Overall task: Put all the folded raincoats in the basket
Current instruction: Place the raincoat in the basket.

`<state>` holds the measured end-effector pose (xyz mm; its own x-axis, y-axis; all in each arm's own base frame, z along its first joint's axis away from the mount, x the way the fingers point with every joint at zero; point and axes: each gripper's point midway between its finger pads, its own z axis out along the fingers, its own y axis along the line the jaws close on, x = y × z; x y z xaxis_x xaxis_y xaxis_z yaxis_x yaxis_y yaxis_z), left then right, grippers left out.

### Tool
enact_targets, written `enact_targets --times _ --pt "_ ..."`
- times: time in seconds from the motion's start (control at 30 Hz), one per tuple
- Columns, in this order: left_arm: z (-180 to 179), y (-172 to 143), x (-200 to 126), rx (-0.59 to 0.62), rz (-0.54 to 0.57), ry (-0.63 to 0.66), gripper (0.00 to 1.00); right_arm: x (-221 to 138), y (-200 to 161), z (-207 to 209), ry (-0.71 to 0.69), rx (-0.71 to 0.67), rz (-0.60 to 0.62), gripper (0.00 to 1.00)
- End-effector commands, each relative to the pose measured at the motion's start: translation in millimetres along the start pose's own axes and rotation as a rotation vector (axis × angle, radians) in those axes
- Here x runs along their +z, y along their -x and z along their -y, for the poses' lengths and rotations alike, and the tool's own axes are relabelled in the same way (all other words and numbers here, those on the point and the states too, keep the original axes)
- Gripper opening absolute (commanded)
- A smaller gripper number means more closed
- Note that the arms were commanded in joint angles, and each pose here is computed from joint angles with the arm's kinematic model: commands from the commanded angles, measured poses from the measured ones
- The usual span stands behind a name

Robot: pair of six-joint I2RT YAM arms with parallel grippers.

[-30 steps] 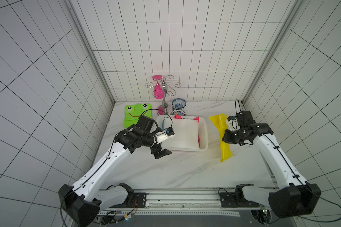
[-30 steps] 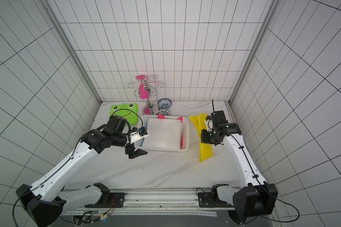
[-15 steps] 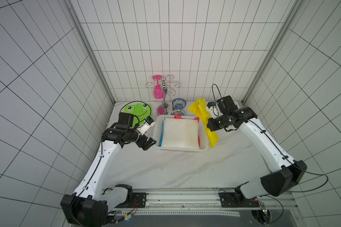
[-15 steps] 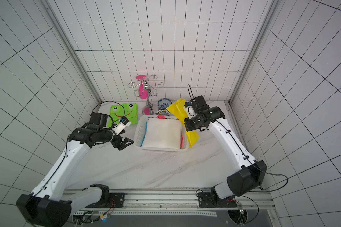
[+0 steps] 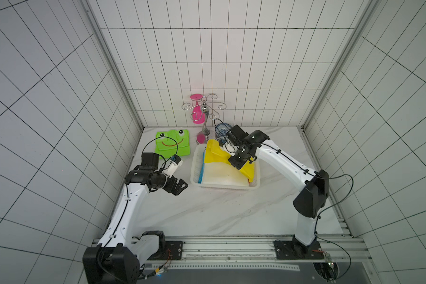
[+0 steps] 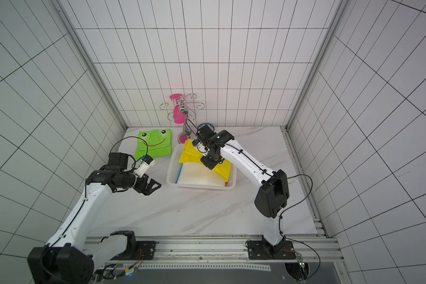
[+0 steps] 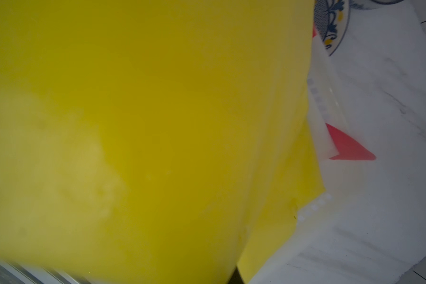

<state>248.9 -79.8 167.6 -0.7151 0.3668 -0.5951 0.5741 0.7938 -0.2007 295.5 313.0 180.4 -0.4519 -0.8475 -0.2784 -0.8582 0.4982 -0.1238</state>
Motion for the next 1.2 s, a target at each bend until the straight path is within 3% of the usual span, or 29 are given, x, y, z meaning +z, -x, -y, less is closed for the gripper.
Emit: enact_targets --times 0.0,0.33,0.37,0.43,0.47,0.7,0.97,1.17 --pt "4 8 -4 0.027 0.067 -0.007 0.98 10 -11 -25 0.039 -0.124 -0.072 0.00" --pt "6 -2 -1 0.012 0.041 -0.016 0.98 29 -26 -51 0.061 -0.315 -0.163 0.00" --pt "7 -2 -1 0.011 0.040 -0.019 0.98 30 -29 -50 0.051 -0.323 -0.180 0.08" --pt "8 -2 -1 0.017 0.041 -0.025 0.98 33 -34 -50 0.029 -0.333 -0.212 0.33" --pt "10 -2 -2 0.021 0.043 -0.034 0.98 33 -35 -50 0.022 -0.327 -0.222 0.39" --pt "9 0 0 0.043 0.045 -0.042 0.98 26 -34 -49 0.031 -0.207 -0.218 0.46" --pt "3 5 5 0.030 0.042 -0.036 0.98 -14 -26 -81 0.338 -0.051 -0.125 0.51" --pt "-10 5 15 0.032 0.037 -0.001 0.97 -14 6 -67 0.490 0.219 0.032 0.48"
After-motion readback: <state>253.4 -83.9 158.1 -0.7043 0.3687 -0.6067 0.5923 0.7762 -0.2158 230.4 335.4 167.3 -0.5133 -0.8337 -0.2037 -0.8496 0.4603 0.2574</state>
